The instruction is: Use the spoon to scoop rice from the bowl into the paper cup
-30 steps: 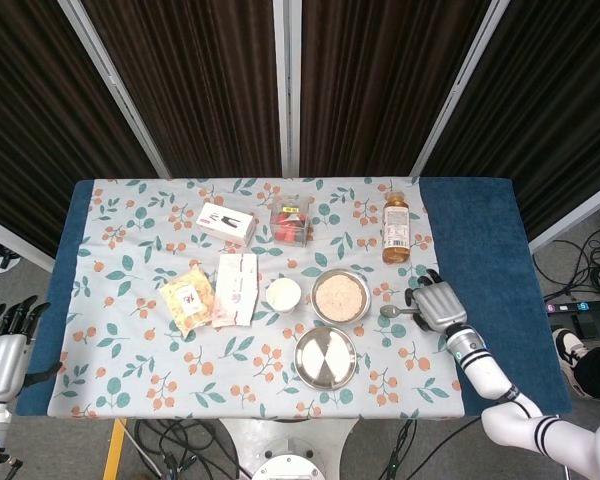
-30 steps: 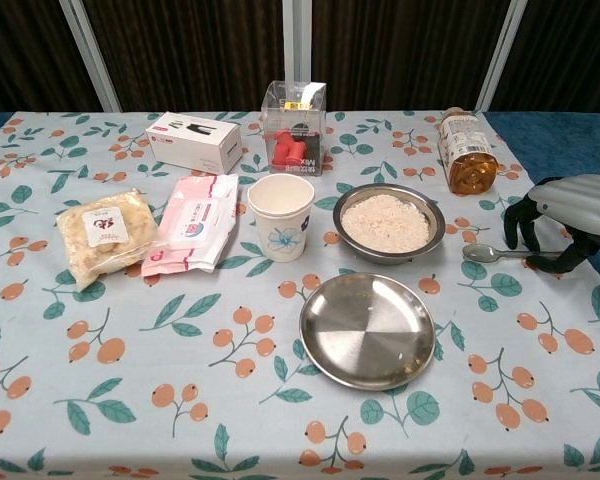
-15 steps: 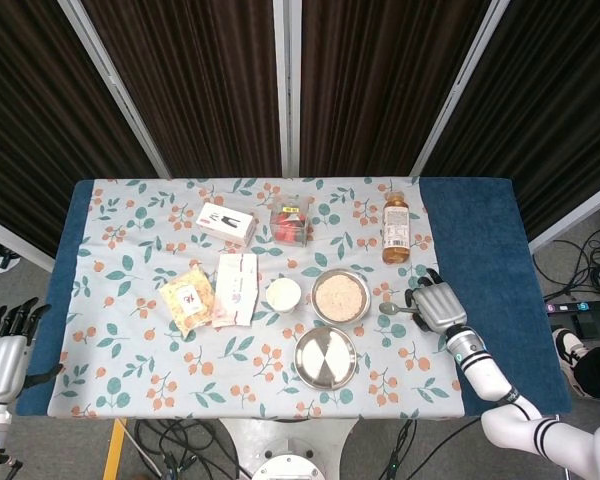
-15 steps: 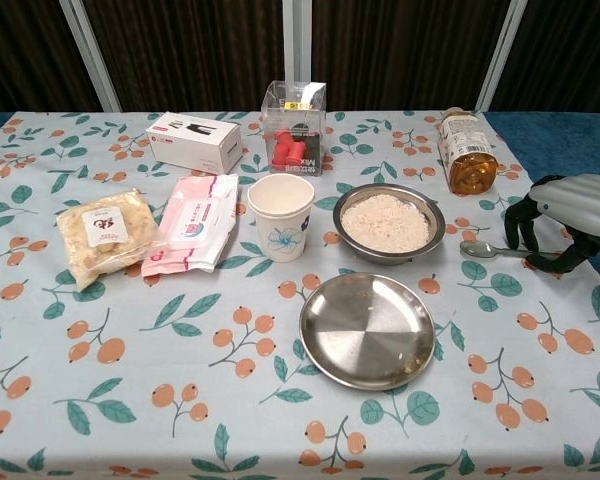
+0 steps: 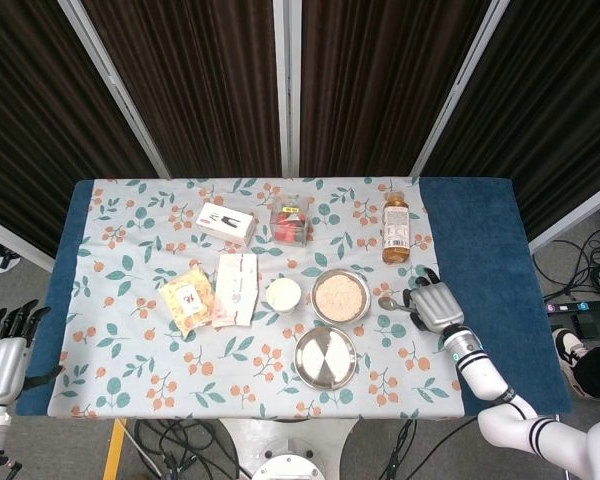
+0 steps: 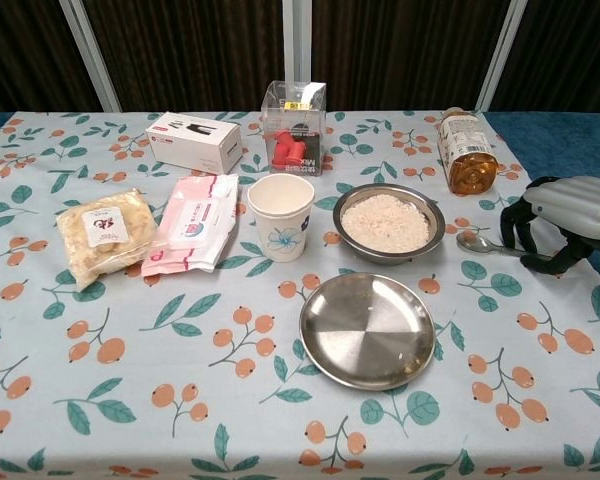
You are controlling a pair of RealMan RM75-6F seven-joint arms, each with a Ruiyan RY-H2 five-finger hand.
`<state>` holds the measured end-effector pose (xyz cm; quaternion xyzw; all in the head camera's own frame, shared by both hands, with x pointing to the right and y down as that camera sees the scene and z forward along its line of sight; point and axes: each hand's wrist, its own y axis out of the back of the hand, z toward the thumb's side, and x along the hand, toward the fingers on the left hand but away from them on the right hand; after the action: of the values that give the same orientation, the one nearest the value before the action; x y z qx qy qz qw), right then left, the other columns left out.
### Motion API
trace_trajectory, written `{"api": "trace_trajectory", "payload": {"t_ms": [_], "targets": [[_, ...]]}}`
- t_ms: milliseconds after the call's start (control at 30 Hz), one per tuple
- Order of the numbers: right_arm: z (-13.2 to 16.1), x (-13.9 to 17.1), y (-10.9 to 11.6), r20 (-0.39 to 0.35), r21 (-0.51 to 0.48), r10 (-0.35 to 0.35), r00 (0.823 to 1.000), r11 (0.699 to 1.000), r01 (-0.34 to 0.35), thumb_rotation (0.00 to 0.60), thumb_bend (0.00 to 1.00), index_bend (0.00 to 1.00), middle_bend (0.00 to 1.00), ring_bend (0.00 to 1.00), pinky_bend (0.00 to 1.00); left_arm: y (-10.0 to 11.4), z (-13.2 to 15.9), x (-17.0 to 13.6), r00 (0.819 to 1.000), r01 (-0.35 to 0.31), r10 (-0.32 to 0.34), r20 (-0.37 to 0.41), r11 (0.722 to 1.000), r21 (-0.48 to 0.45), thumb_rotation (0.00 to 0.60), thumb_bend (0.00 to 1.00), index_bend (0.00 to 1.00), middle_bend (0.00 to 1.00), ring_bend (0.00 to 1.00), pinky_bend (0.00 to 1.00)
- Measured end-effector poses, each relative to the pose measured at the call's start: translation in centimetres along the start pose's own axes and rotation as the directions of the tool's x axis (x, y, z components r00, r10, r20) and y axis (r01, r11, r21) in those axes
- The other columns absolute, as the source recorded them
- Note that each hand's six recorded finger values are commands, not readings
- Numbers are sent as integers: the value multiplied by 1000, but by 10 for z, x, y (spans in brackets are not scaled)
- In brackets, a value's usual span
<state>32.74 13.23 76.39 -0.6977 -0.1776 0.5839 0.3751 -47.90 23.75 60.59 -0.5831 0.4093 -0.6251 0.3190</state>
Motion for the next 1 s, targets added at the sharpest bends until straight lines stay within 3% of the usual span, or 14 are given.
{"api": "trace_trajectory", "payload": {"t_ms": [333,533,800,1000], "targets": [[-1,2,5,-15,27,-13,1000,1000,13,600,366,527,538,249,70,0,0,0,1000,-1,1,4,1000,-4,600,66,206,183,134,54],[-6,7,22,-38,88,-19,999,996,23,600,366,549,553,262,70,1,0,1,1000,-4,4,9,1000,-3,600,65,206,183,134,54],[-2,15,80,-114,229,-43,993,971,68,600,367,569,555,269,70,6,4,3,999,-22,21,28,1000,2,600,65,206,183,134,54],[29,-1,121,-203,377,-6,979,923,84,600,370,580,556,269,70,11,5,4,998,-37,37,43,999,11,600,65,206,183,134,54]]}}
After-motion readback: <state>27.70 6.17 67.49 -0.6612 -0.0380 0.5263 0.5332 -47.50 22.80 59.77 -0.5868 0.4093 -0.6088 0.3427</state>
